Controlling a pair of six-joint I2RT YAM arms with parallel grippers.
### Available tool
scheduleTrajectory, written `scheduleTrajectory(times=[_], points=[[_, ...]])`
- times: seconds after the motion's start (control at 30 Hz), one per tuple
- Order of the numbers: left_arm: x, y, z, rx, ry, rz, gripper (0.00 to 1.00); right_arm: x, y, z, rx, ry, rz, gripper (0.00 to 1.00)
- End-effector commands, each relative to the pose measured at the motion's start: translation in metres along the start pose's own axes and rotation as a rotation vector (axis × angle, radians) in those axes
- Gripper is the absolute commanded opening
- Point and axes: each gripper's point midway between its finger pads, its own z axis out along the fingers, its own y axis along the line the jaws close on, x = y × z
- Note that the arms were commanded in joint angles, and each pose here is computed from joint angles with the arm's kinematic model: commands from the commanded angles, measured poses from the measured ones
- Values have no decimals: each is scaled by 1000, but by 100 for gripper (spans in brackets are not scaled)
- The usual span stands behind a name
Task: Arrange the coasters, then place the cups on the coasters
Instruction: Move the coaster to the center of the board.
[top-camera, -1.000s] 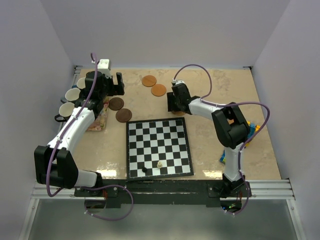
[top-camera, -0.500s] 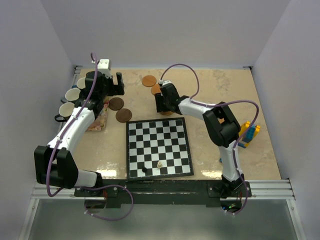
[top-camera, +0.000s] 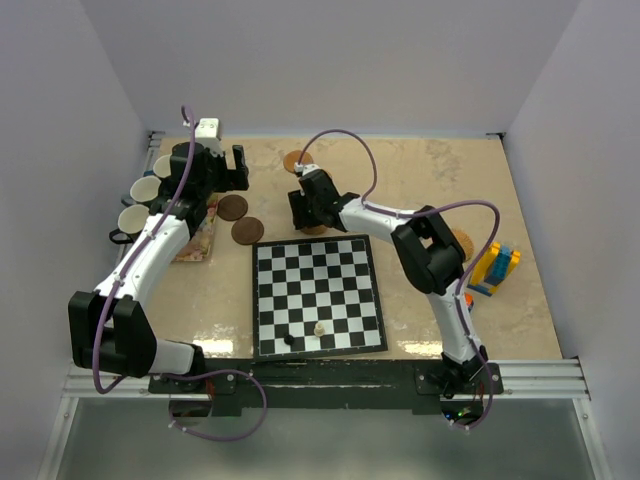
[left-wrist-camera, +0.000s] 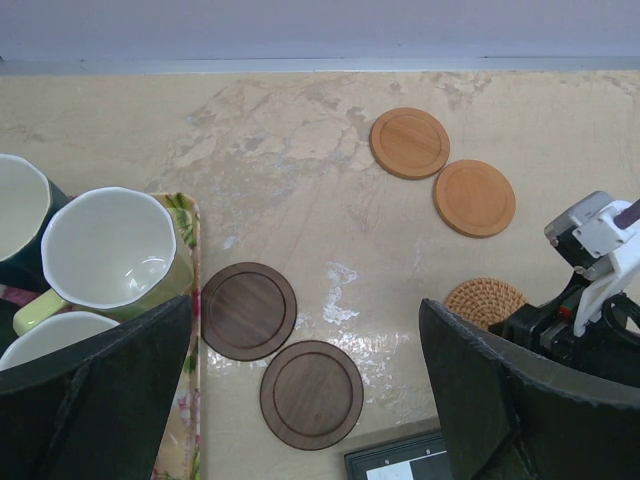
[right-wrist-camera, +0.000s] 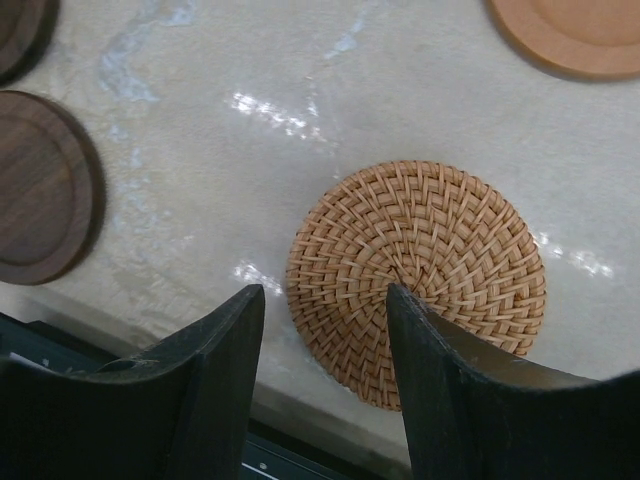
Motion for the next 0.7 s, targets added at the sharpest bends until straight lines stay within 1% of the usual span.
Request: scheduleTrajectory(times=[0.0, 0.57, 0.67], points=[[-19, -3, -4, 7, -58, -11, 100, 42, 20, 13, -44, 138, -10, 55], [-18, -3, -4, 7, -56, -11, 100, 7, 35, 52, -54, 53, -41, 55], [-18, -2, -3, 5, -55, -11, 100, 7, 35, 59, -52, 49, -43, 55]])
